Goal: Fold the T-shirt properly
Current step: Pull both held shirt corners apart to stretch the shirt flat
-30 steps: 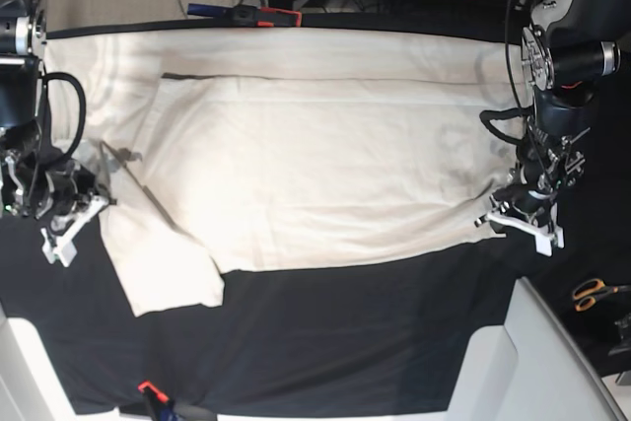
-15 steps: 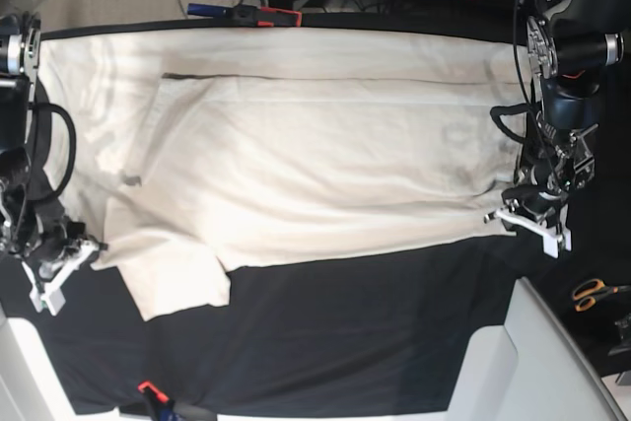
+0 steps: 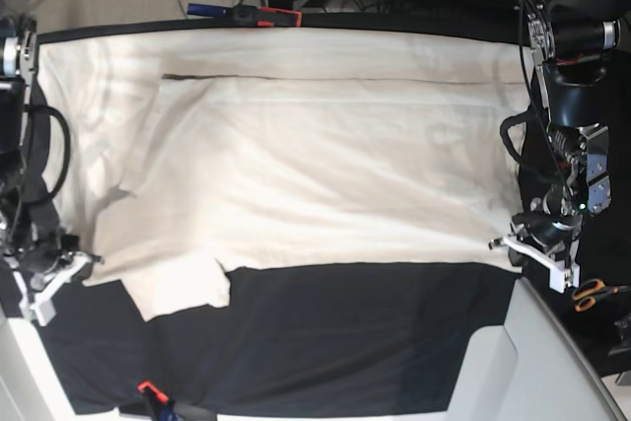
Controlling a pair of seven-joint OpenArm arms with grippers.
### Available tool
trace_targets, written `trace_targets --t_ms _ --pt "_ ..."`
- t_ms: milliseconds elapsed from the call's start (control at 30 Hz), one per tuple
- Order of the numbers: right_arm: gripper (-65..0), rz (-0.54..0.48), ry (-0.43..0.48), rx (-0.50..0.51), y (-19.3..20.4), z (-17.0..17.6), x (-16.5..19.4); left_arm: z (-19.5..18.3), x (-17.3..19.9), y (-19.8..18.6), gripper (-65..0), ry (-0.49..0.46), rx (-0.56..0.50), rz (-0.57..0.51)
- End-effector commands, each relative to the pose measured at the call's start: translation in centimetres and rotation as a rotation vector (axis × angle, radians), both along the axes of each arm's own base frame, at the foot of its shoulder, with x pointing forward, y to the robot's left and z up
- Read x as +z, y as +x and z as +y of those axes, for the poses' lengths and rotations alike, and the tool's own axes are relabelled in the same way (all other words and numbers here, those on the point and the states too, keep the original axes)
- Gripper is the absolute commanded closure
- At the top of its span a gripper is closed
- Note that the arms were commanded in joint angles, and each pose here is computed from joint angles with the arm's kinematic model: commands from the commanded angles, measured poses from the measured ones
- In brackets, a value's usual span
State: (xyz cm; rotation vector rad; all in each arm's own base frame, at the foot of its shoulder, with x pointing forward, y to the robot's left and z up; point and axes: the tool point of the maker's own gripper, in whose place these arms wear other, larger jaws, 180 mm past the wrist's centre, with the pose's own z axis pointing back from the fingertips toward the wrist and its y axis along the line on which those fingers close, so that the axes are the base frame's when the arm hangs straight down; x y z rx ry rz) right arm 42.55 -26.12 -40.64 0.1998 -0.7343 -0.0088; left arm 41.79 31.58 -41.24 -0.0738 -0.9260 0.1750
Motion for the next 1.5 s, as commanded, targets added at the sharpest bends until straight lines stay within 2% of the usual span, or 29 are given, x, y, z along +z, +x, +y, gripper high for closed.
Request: trace_targets --t_ms 0,100,267,367,667,867,1067,1233,1467 --pt "-0.2 -0.089 -0.008 -0.013 1.9 -1.1 2.7 0.9 2.4 1.5 0.0 0.012 0.01 -0.069" --pt "-0.2 -0.104 -0.022 -0.023 1.8 -2.1 3.0 1.1 2.5 1.5 0.0 0.01 0.018 -0.075" --pt "-0.2 -0.133 -0.018 -0.012 1.6 -2.0 2.9 2.9 3.4 1.0 0.0 -0.017 0.088 -0.113" --pt "-0.2 -0.124 -0.016 -0.006 1.2 -1.9 2.5 2.6 4.3 0.7 0.0 0.009 0.067 -0.142" --pt "-0.2 -0.118 -0.012 -0.012 0.7 -2.0 2.0 2.2 3.9 -1.6 0.0 0.046 0.04 -0.139" --pt "-0.2 -0.121 0.016 0.08 0.0 -0.5 1.7 1.7 4.4 -2.8 0.0 0.081 0.008 -0.153" --pt "-0.2 -0.117 0.042 0.056 -1.2 -1.2 1.0 1.0 4.7 -4.3 0.0 0.108 -0.022 -0.162" --pt "-0.2 -0.148 0.092 0.098 -2.4 -1.5 1.4 0.5 4.3 -5.9 0.0 0.124 -0.045 -0.149" --pt "-0.2 -0.111 0.074 0.126 -4.9 -1.2 0.0 0.4 4.7 -8.1 0.0 0.148 -0.055 -0.153"
